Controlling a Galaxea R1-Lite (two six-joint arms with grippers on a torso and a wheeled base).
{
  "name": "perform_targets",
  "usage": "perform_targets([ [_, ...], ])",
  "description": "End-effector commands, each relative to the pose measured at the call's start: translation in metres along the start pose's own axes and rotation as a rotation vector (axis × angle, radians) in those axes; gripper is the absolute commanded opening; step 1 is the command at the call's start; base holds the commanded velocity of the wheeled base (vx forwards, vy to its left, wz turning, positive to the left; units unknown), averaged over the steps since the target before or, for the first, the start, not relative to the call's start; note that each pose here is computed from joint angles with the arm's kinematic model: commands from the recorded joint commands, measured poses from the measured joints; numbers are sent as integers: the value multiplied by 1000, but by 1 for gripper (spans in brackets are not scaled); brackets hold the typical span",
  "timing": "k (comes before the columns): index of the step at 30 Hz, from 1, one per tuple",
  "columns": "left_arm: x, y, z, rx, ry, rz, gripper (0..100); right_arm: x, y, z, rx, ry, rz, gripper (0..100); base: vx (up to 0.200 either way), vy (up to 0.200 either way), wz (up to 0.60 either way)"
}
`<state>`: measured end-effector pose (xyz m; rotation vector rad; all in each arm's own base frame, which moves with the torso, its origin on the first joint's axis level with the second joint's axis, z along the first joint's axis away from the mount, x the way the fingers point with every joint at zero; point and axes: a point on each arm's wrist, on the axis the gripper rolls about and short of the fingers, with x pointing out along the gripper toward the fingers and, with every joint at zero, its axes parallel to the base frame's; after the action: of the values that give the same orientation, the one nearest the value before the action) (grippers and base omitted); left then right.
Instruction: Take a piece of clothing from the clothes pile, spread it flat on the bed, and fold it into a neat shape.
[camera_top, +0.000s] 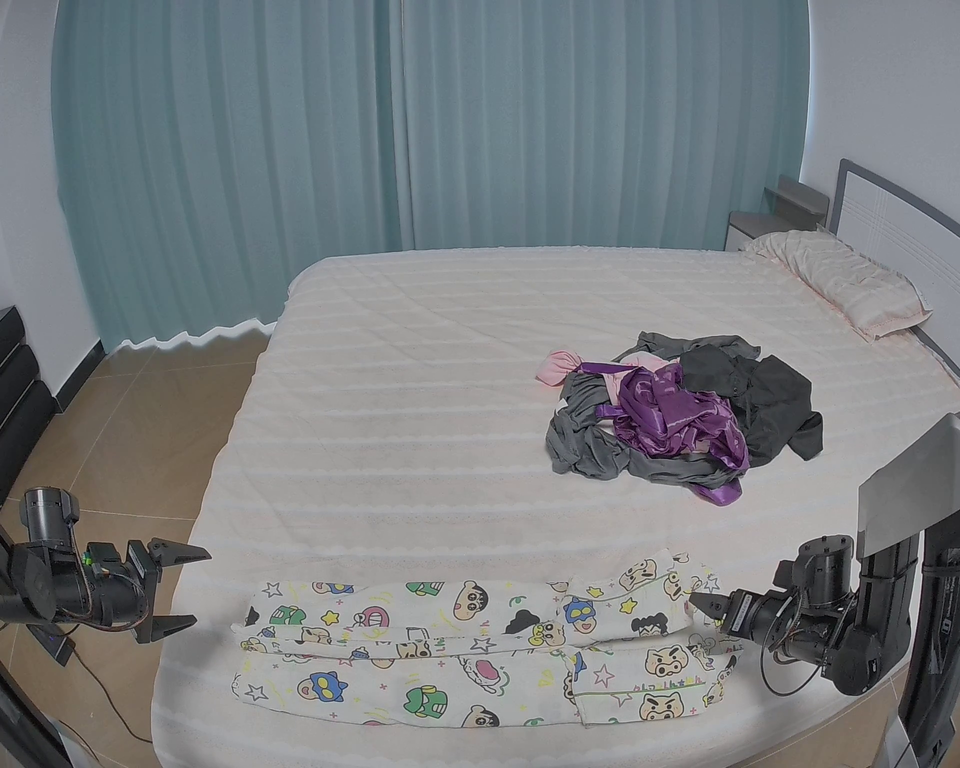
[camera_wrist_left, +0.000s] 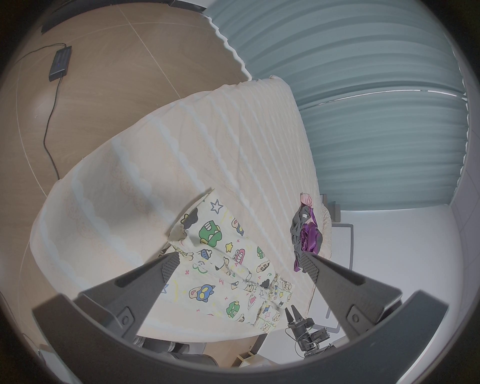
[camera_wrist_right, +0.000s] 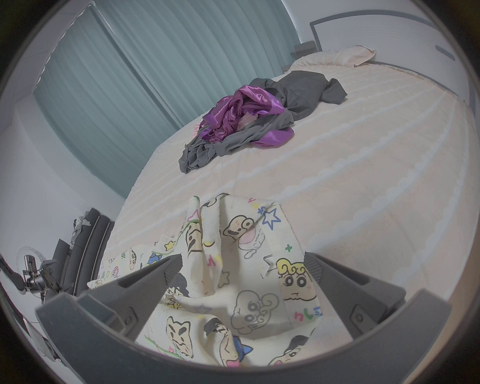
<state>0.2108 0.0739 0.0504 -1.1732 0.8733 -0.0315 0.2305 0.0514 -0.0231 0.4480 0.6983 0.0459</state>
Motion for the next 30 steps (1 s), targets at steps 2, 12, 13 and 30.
perform_targets([
  [2, 1, 1, 0, -2, 4, 3, 100, 8, 5, -4, 5, 9, 27, 100, 0, 0, 0],
  [12, 1, 1, 0, -2, 5, 2, 100, 50, 26, -11, -16, 20, 92, 100, 0, 0, 0],
  [13, 2, 0, 0, -1, 7, 2, 100, 50, 27, -12, -18, 27, 91, 0, 0, 0, 0],
  [30, 1, 1, 0, -2, 5, 2, 100, 35, 16, -24, -39, 98, -8, 0, 0, 0, 0],
])
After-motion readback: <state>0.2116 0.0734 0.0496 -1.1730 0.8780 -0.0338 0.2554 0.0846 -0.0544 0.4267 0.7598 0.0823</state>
